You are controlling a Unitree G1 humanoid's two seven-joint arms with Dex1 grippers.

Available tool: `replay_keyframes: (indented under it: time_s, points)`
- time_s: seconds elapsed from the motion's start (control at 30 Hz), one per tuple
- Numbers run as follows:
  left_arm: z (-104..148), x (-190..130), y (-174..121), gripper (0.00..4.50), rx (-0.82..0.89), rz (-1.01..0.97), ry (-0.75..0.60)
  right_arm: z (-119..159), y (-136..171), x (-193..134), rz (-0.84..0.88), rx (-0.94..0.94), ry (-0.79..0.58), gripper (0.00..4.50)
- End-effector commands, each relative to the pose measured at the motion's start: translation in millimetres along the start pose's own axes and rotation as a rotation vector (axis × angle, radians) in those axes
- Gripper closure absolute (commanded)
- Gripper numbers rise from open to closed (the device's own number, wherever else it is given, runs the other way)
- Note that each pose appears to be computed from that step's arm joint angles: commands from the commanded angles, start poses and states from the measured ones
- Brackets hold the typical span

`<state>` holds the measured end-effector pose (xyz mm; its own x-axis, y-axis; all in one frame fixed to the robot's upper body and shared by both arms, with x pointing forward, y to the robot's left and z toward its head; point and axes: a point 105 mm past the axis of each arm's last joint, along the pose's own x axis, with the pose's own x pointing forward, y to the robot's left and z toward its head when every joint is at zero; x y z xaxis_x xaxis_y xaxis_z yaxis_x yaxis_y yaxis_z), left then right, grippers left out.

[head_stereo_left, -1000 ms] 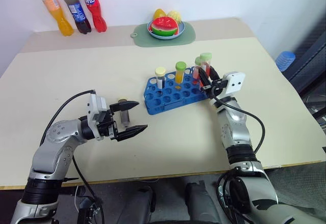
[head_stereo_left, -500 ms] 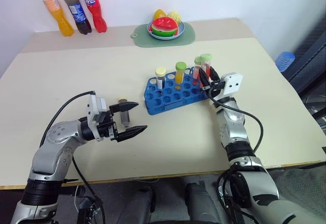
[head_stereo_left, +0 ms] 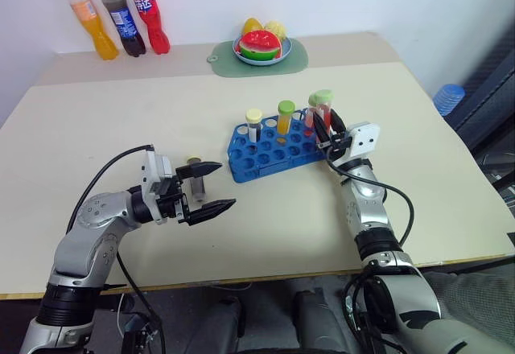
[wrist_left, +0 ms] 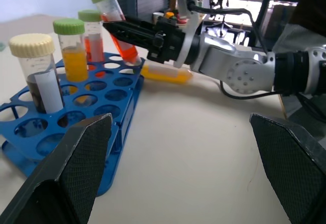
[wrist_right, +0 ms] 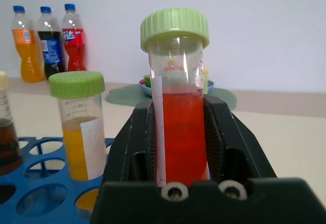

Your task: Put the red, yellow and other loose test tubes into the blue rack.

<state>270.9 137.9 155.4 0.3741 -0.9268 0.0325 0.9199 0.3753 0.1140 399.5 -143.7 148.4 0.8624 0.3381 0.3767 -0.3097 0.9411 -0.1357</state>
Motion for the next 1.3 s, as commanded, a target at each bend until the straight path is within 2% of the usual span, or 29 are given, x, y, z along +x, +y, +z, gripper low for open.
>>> replay_keyframes:
  time_s: [0.03, 0.13, 0.17, 0.33, 0.53, 0.8, 0.97, 1.2, 1.3]
  points:
    - [7, 2, -3, 0.0, 0.024, -0.009, -0.021, -8, 3, -8, 0.035, 0.024, 0.047, 3.71]
    - [7, 4, -3, 0.0, 0.021, -0.012, -0.022, -6, 1, -8, 0.032, 0.038, 0.049, 3.71]
    - [7, 4, -3, 0.0, 0.021, -0.013, -0.023, -5, 0, -7, 0.028, 0.033, 0.047, 2.68]
    - [7, 6, -3, 0.0, 0.019, -0.018, -0.027, -1, -3, -5, 0.001, 0.01, 0.034, 0.08]
    - [7, 6, -4, 0.0, 0.016, -0.021, -0.031, 1, -6, -8, 0.031, -0.006, 0.057, 0.03]
    - [6, 6, -5, 0.0, 0.012, -0.023, -0.029, 16, -8, -17, 0.154, -0.004, 0.196, 0.03]
    - [6, 8, -6, 0.0, 0.007, -0.03, -0.032, 28, -11, -12, 0.218, 0.002, 0.254, 0.03]
    - [6, 8, -6, 0.0, 0.009, -0.031, -0.033, 29, -8, -6, 0.288, 0.007, 0.298, 0.03]
    - [6, 7, -7, 0.0, 0.007, -0.028, -0.033, 31, -6, -3, 0.3, 0.002, 0.294, 0.88]
